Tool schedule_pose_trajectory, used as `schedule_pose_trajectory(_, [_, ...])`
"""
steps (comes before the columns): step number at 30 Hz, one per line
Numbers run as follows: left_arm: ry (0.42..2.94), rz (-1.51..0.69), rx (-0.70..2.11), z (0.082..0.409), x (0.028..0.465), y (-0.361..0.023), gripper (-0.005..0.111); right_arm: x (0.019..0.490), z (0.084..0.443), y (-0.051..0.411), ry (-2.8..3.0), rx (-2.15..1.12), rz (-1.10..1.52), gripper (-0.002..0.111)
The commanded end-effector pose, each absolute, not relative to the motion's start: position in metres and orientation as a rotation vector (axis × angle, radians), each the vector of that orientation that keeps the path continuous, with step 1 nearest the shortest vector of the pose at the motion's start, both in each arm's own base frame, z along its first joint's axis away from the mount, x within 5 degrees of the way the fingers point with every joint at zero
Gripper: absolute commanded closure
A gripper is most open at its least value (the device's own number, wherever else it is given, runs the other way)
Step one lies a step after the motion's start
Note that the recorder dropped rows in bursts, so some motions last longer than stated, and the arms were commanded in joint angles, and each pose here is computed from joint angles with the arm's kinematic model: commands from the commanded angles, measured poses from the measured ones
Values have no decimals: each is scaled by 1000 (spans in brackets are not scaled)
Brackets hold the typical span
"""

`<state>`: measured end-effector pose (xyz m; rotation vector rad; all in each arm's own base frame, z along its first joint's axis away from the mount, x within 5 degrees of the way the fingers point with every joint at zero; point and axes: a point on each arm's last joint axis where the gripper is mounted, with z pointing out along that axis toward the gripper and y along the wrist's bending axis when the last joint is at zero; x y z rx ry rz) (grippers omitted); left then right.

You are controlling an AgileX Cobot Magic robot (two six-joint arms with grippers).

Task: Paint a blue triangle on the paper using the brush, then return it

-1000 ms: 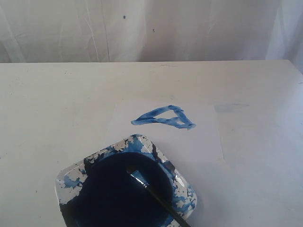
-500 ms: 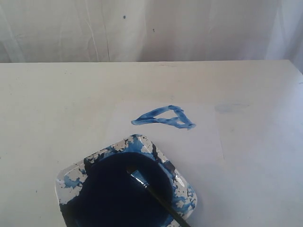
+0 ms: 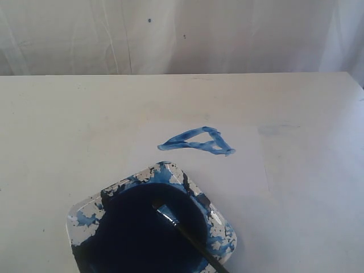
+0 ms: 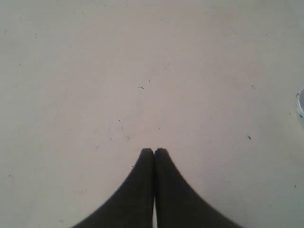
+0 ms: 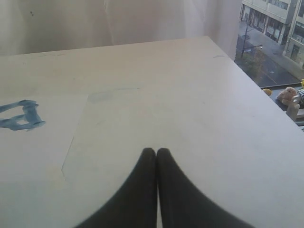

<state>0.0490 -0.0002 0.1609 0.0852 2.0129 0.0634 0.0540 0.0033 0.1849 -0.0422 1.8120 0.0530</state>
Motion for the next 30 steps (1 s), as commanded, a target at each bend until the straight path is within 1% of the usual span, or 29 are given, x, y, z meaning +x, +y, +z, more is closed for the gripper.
schedule_pose_trajectory(1, [2028,48,89,158,48,-1,107,54,184,5,1801,-78,69,108])
schedule_pose_trajectory(30, [2028,49,91,158,48,-1,107,54,184,4,1803,-52,71,108])
